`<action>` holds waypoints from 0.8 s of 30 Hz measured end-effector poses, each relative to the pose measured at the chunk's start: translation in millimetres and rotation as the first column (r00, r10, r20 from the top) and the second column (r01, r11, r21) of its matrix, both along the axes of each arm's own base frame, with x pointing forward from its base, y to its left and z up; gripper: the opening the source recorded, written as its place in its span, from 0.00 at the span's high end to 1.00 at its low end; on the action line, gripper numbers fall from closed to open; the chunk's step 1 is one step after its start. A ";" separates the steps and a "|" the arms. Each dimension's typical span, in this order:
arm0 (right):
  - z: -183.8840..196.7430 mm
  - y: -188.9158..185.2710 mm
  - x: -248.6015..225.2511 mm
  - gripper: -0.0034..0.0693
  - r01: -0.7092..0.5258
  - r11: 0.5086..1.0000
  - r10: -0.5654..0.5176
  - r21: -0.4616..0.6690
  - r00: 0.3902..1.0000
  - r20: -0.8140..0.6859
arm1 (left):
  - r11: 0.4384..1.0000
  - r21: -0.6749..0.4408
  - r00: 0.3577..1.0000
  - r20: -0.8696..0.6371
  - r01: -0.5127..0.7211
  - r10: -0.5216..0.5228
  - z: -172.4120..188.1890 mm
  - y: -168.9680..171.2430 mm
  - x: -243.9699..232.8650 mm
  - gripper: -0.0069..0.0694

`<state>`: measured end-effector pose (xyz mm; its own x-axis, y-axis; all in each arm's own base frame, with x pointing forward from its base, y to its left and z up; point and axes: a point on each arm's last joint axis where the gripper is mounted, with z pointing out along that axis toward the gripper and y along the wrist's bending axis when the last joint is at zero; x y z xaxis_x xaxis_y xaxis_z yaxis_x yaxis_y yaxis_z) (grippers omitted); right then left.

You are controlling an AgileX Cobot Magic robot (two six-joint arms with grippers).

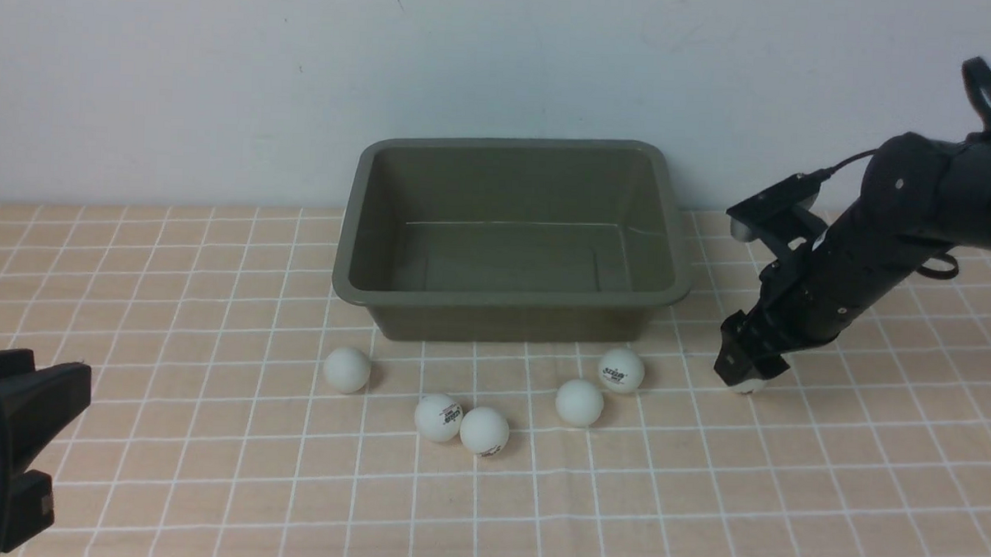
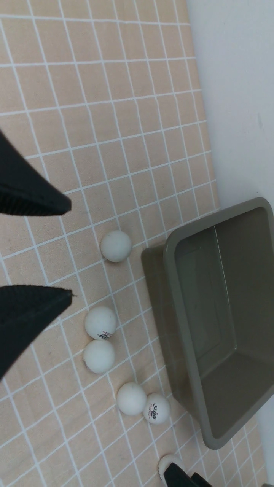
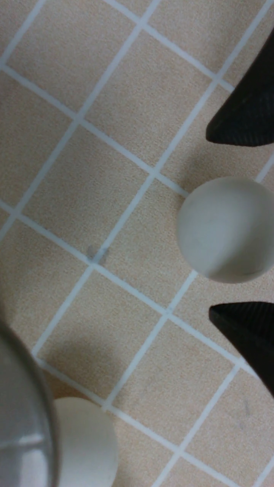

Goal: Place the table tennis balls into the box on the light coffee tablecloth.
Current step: 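Reach for and grasp a ping pong ball on the table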

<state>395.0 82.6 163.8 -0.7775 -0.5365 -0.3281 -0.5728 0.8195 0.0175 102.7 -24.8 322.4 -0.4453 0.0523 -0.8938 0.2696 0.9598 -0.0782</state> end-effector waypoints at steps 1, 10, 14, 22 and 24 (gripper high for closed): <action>-2.5 0.0 0.2 0.28 0.000 1.000 0.000 -0.001 1.000 -0.006 | 1.000 0.000 1.000 0.000 0.000 0.000 0.0 0.0 0.0 0.64; -3.8 0.2 2.3 0.40 0.016 1.000 -0.016 0.004 1.000 0.008 | 1.000 0.000 1.000 0.000 0.000 0.000 0.0 0.0 0.0 0.64; -4.2 0.3 2.6 0.49 0.016 1.000 -0.016 0.004 1.000 0.008 | 1.000 0.000 1.000 0.000 0.000 0.000 0.0 0.0 0.0 0.64; -2.8 1.3 8.0 0.49 0.015 1.000 -0.015 0.006 1.000 0.015 | 1.000 0.000 1.000 0.000 0.000 0.000 0.0 0.0 0.0 0.64; 6.7 2.2 13.2 0.49 0.005 1.000 -0.005 0.005 1.000 0.022 | 1.000 0.000 1.000 -0.001 0.000 0.000 -0.1 0.0 -0.1 0.64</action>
